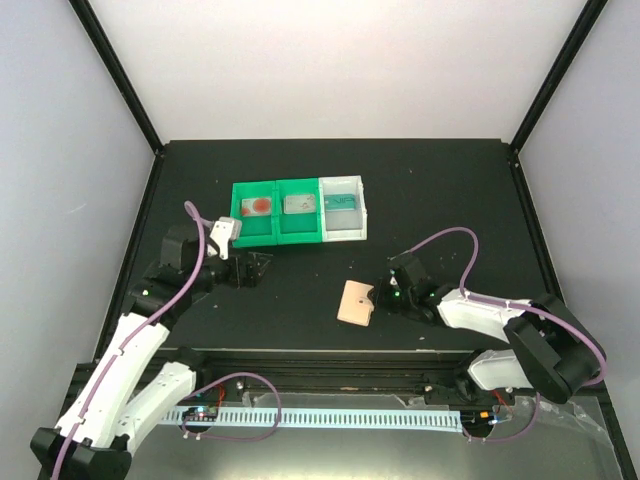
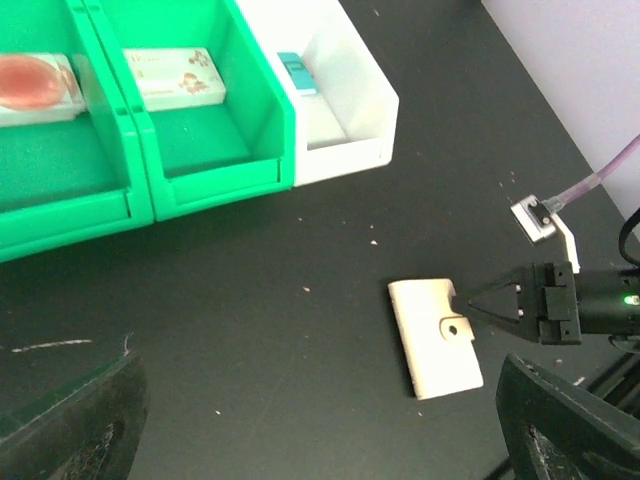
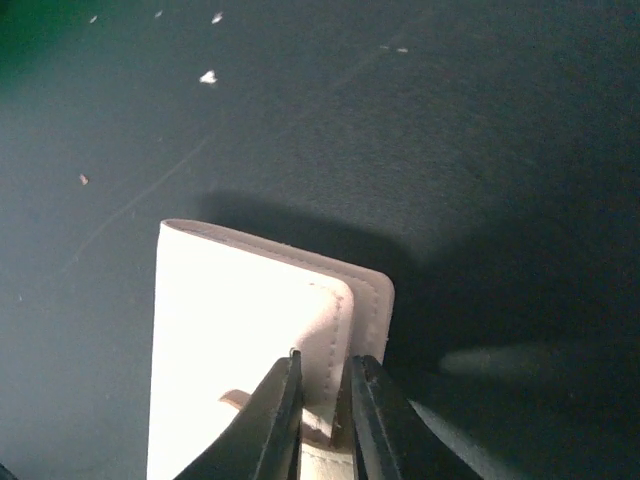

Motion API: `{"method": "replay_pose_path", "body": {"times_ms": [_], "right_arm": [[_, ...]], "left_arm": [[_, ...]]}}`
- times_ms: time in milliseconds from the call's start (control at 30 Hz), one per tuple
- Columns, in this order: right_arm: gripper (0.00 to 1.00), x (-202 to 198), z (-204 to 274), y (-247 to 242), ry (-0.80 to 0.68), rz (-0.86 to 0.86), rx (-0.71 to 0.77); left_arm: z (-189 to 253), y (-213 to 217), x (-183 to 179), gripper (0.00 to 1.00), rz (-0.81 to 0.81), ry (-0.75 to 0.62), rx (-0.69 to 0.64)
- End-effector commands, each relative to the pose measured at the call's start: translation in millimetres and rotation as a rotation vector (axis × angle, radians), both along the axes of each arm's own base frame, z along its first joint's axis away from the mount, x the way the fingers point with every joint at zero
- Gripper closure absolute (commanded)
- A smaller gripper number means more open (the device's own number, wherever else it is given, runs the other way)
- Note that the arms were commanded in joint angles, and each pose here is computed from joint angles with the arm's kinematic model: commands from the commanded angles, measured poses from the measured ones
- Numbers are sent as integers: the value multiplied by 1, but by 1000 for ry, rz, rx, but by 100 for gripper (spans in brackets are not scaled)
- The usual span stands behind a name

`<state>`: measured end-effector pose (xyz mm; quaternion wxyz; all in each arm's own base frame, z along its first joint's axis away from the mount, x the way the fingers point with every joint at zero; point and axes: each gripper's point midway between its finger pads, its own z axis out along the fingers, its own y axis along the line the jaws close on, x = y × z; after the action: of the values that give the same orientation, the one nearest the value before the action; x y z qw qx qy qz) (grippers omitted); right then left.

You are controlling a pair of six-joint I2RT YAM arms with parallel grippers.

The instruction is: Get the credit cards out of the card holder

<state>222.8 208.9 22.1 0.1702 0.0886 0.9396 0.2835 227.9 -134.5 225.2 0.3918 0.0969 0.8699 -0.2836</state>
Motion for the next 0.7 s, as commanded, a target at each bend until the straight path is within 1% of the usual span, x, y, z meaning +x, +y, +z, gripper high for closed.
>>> {"method": "replay_pose_path", "body": {"times_ms": [0,100,233,300,400,467,567,667], "right_arm": [[90,8,8,8,-73,25,50],[98,10,18,18,-105,59,98],[99,11,37,34,-162,136,166],[99,9,54,47,-205,199,248],[99,3,81,64,-267,280,367],[99,-1,102,72,-314,319,430],[99,-7,131,79,-389,371,493],[99,-14,157,82,-446,410,547]], "left_arm": [[-2,-14,-3,5,-27,93,-101],[-14,-27,-7,10,-59,184,-181],[-29,-34,-9,14,-66,240,-226],[-32,-38,-12,15,-82,243,-240],[-31,-44,-16,15,-108,229,-278],[-25,-52,-20,14,-152,212,-338],[-20,-60,-29,10,-208,191,-414],[-15,-66,-34,8,-249,175,-491]]}}
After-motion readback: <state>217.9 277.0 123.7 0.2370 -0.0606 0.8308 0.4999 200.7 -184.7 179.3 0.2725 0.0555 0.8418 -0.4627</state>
